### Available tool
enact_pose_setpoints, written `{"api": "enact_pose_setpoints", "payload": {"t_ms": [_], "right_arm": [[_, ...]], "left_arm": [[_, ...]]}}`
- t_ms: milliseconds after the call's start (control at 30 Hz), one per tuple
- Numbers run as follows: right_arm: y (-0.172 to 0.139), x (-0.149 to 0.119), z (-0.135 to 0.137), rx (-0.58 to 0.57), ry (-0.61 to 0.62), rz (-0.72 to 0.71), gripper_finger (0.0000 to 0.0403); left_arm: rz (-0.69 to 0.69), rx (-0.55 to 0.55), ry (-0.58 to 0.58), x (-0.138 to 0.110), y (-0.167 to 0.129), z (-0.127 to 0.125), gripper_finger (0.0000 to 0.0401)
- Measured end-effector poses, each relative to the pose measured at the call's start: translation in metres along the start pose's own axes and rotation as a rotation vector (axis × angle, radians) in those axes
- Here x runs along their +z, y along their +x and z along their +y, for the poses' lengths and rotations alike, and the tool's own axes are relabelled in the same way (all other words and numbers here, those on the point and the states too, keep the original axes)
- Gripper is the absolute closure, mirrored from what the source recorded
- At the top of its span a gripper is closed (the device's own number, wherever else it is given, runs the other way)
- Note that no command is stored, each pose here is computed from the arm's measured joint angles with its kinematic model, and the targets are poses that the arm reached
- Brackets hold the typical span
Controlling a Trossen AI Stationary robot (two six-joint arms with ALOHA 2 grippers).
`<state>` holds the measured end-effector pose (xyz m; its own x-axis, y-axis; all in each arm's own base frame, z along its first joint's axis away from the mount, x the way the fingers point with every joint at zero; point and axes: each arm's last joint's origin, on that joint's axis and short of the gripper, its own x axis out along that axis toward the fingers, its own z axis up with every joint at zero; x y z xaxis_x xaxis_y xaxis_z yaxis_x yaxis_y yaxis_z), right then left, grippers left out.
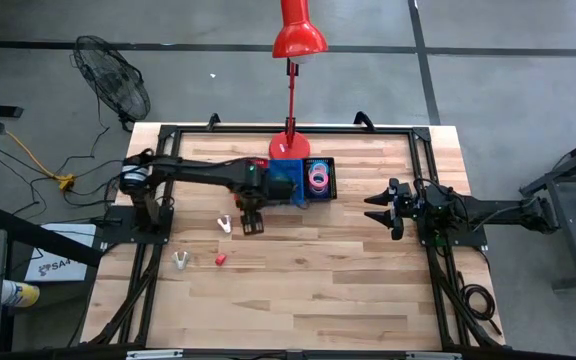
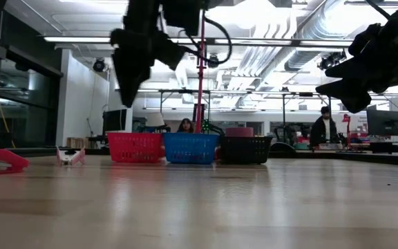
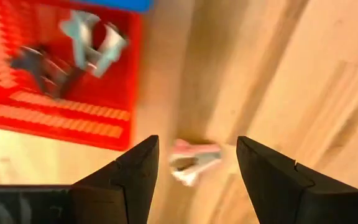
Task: Pick and place Stapler, Stapler remover, tape
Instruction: Put the red stapler into the blue basket
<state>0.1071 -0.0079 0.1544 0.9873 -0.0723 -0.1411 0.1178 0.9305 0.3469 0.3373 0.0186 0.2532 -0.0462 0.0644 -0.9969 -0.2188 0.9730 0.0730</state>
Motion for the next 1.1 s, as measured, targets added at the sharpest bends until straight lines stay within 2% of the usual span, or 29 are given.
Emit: {"api": "enact_pose_setpoints", "payload": {"t_ms": [233, 500, 700, 867, 1100], "right_arm": [[0.000, 0.000, 0.000, 0.000, 0.000, 0.000, 0.0182], [0.000, 0.000, 0.000, -0.001, 0.000, 0.001, 0.0182], [0.000, 0.000, 0.000, -0.001, 0.000, 0.001, 0.0182], [0.000, 0.000, 0.000, -0.001, 0.000, 0.001, 0.0182], [0.000, 0.000, 0.000, -0.001, 0.000, 0.001, 0.0182]], "left_arm": [[-0.035, -0.077, -0.156, -0.035, 0.020, -0.014, 0.0190], [0.073, -0.114, -0.285, -0.079, 0.046, -0.034, 0.0190], [0.132, -0.114, -0.360, -0.093, 0.060, -0.049, 0.0190], [0.092, -0.156, -0.393, -0.095, 0.071, -0.061, 0.0190], [0.088, -0.158, -0.428, -0.102, 0.082, -0.068, 0.0189]]}}
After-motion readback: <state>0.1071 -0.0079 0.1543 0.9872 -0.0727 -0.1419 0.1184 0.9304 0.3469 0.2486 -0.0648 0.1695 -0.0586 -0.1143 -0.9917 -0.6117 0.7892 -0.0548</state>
